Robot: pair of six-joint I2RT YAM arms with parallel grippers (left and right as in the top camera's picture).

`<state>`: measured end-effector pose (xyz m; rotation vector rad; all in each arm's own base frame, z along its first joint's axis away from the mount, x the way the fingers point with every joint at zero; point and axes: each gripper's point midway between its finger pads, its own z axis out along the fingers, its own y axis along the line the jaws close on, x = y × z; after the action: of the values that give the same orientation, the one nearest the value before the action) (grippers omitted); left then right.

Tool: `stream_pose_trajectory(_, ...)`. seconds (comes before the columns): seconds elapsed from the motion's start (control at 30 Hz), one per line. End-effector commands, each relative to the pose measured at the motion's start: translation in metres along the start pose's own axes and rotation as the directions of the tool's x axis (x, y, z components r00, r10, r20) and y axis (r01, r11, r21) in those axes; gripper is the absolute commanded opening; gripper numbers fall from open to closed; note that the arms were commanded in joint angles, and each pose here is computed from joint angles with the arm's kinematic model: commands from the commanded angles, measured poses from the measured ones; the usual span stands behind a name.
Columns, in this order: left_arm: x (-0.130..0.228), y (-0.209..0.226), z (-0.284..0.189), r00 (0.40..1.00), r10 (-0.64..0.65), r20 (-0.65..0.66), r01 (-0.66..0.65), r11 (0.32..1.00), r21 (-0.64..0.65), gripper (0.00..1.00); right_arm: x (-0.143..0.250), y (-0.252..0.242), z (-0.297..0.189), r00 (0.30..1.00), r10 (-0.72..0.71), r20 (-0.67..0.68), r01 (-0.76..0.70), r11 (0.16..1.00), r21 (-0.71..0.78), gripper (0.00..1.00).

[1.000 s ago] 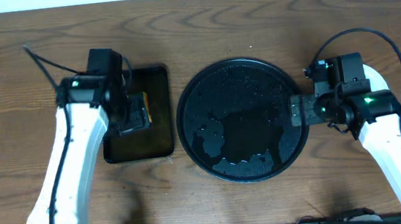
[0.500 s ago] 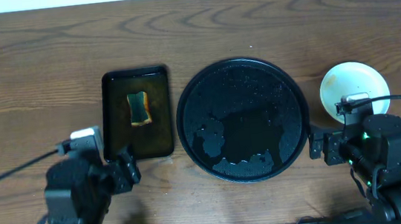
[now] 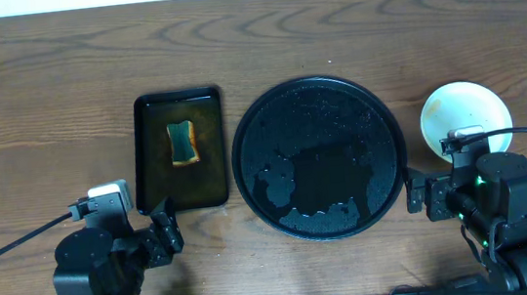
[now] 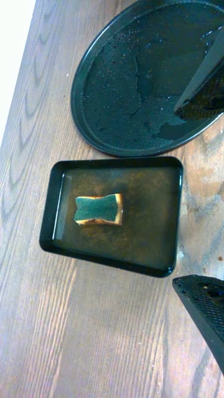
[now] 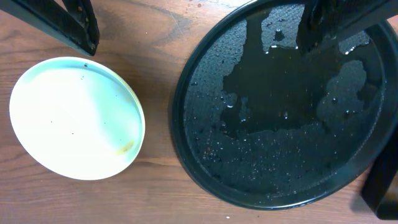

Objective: Clean dirty plates on tray and stack at the side

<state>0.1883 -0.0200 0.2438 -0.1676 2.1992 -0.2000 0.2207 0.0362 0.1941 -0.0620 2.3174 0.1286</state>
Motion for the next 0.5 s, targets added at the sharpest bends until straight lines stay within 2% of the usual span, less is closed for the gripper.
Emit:
stream_pose_trajectory(0.0,0.003,0.001,0.002,1.000,0.017,-0.008,-0.017,1.000,-0.004,0.79,0.003,0.003,0.001,1.000,0.005,-0.008,-0.005,1.000,-0.011,0.99)
stream_pose_trajectory(0.1,0.003,0.001,0.002,1.000,0.017,-0.008,-0.017,1.000,-0.004,0.80,0.004,-0.013,-0.001,1.000,0.005,-0.003,-0.005,0.997,0.078,0.99)
stream_pose_trajectory(0.27,0.003,0.001,0.002,1.000,0.017,-0.008,-0.017,1.000,-0.004,0.80,0.012,-0.017,-0.010,0.999,-0.001,0.040,-0.003,0.996,0.088,0.99)
stream_pose_trajectory(0.4,0.003,0.001,0.002,1.000,0.017,-0.008,-0.017,1.000,-0.004,0.80,0.010,-0.017,-0.011,0.985,0.017,0.169,-0.027,0.998,0.062,0.99)
stream_pose_trajectory(0.47,0.003,0.001,0.002,1.000,0.017,-0.008,-0.017,1.000,-0.004,0.80,-0.001,-0.015,-0.008,0.943,0.030,0.331,-0.041,0.999,0.025,0.99)
